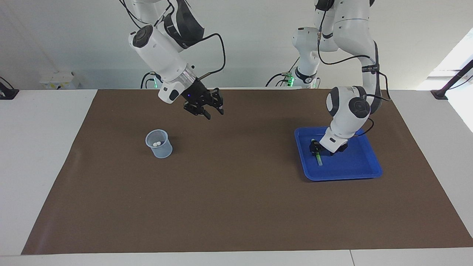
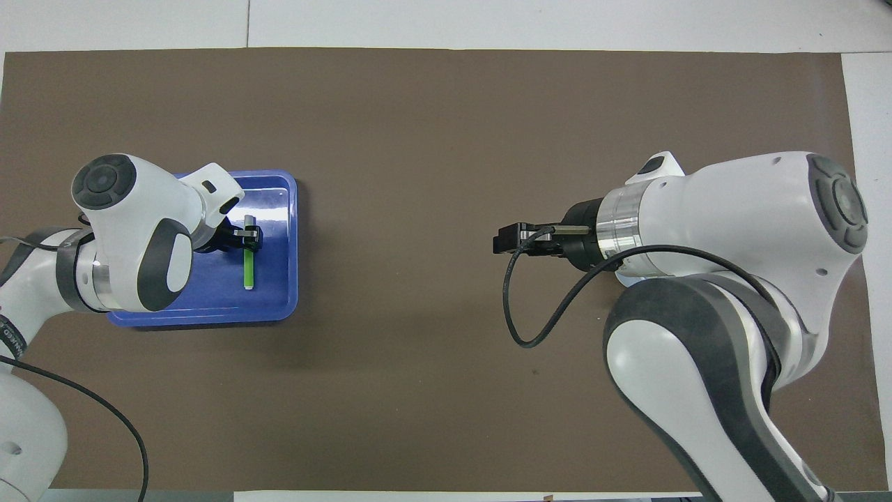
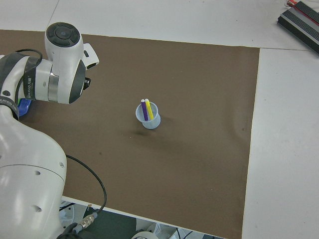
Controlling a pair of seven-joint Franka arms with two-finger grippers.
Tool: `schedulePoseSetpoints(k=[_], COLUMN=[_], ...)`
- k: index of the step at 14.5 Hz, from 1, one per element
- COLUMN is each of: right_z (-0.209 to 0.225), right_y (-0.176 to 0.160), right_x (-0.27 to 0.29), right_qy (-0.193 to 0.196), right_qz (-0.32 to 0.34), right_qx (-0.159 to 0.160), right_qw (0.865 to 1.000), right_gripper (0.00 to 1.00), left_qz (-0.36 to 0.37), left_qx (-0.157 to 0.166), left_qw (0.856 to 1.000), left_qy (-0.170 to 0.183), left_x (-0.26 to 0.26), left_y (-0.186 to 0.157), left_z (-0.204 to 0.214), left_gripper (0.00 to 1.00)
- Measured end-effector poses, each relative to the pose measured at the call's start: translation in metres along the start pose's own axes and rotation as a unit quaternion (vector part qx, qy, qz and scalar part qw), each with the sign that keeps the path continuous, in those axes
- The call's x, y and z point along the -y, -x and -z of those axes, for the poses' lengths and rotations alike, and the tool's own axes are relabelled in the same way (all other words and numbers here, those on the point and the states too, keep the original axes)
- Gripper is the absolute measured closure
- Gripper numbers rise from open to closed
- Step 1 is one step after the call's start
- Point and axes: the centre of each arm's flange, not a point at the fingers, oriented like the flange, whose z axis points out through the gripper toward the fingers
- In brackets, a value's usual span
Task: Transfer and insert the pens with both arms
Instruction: 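Grasp the green pen with the left gripper while the right gripper withdraws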
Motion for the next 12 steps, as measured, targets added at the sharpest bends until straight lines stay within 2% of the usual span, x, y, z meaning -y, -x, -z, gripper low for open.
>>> schedulePoseSetpoints(k=[3, 8, 12], right_z=[0.000, 0.000, 0.000], right_y=[0.000, 0.000, 0.000], right_x=[0.000, 0.000, 0.000], right_qy=[-0.003, -0.003, -0.003], right_qz=[-0.002, -0.002, -0.005], right_qx=[0.000, 0.000, 0.000], right_qw=[1.000, 1.000, 1.000], right_gripper=[0.43, 0.43, 0.42], left_qz=[0.001, 0.013, 0.056], left_qx=[-0.001, 0.016, 0.060], left_qw=[1.000, 1.000, 0.996], left_qy=[0.001, 0.009, 0.043], left_x=[0.000, 0.001, 0.000], left_y=[-0.001, -0.004, -0.019], left_z=[0.002, 0.011, 0.072], left_gripper=[0.83, 0.83, 0.83])
